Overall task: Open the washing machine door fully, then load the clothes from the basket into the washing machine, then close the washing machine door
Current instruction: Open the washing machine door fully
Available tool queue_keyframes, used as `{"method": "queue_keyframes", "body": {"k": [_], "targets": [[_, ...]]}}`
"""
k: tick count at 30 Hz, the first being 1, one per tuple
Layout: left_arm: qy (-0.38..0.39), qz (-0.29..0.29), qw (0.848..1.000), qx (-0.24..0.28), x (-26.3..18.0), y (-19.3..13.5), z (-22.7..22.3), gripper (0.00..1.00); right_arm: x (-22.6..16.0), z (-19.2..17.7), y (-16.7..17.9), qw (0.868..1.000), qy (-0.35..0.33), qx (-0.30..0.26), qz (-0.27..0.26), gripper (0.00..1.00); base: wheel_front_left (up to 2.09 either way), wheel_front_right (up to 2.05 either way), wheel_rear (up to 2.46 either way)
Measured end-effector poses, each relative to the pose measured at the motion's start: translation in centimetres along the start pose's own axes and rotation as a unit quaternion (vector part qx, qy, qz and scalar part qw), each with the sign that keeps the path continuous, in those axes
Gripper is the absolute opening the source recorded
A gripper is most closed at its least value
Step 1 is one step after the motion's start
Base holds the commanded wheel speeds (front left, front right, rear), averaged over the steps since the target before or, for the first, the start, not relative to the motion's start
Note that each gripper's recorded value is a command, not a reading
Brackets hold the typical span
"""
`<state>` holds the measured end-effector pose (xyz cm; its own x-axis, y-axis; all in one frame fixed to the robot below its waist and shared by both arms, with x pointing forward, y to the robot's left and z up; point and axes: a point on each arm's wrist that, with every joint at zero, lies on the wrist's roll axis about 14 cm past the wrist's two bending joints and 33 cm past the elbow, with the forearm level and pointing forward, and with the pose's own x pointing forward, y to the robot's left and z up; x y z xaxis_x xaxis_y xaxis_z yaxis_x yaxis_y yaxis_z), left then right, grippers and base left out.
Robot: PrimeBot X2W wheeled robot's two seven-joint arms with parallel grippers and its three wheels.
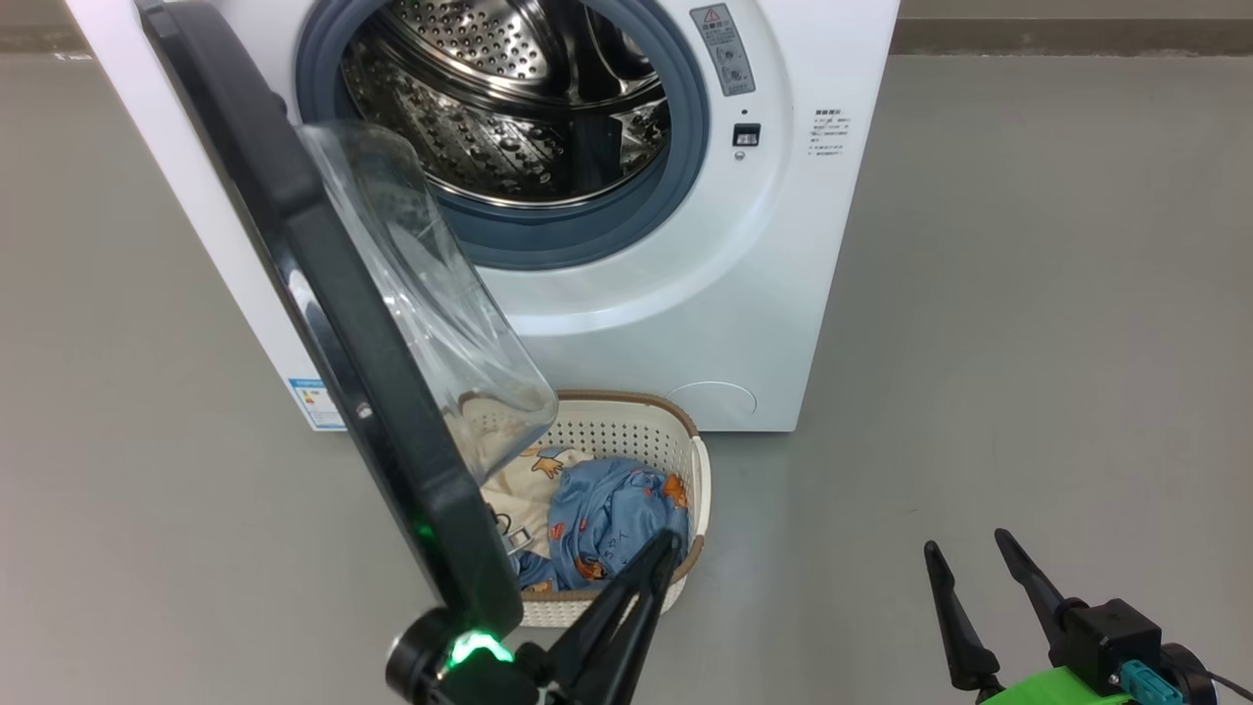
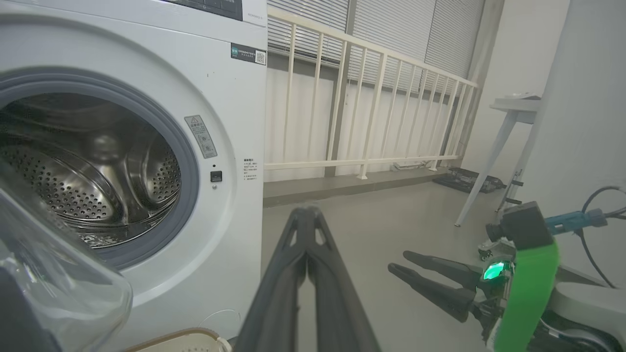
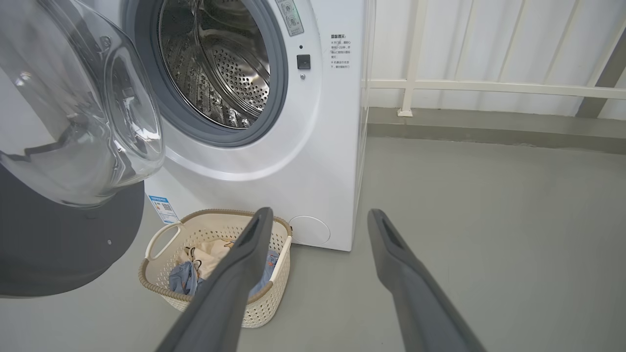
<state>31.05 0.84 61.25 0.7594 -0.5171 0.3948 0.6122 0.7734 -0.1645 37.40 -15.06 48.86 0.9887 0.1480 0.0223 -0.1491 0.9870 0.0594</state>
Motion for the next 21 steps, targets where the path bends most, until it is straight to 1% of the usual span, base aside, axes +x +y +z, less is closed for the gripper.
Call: {"method": "queue_keyframes", "body": {"k": [9, 21], "targets": [[0.059, 0.026, 0.998, -0.015, -1.3, 1.4, -3.8, 0.0, -0.1, -0.2, 0.0, 1.0, 0.003, 0.0, 0.0, 1.0, 0.0, 0.0, 0.0], [0.109, 0.079, 0.991, -0.017, -2.5, 4.9, -7.1, 0.0, -0.2, -0.9, -0.3, 1.0, 0.013, -0.001, -0.003, 1.0, 0.0, 0.0, 0.0]]}}
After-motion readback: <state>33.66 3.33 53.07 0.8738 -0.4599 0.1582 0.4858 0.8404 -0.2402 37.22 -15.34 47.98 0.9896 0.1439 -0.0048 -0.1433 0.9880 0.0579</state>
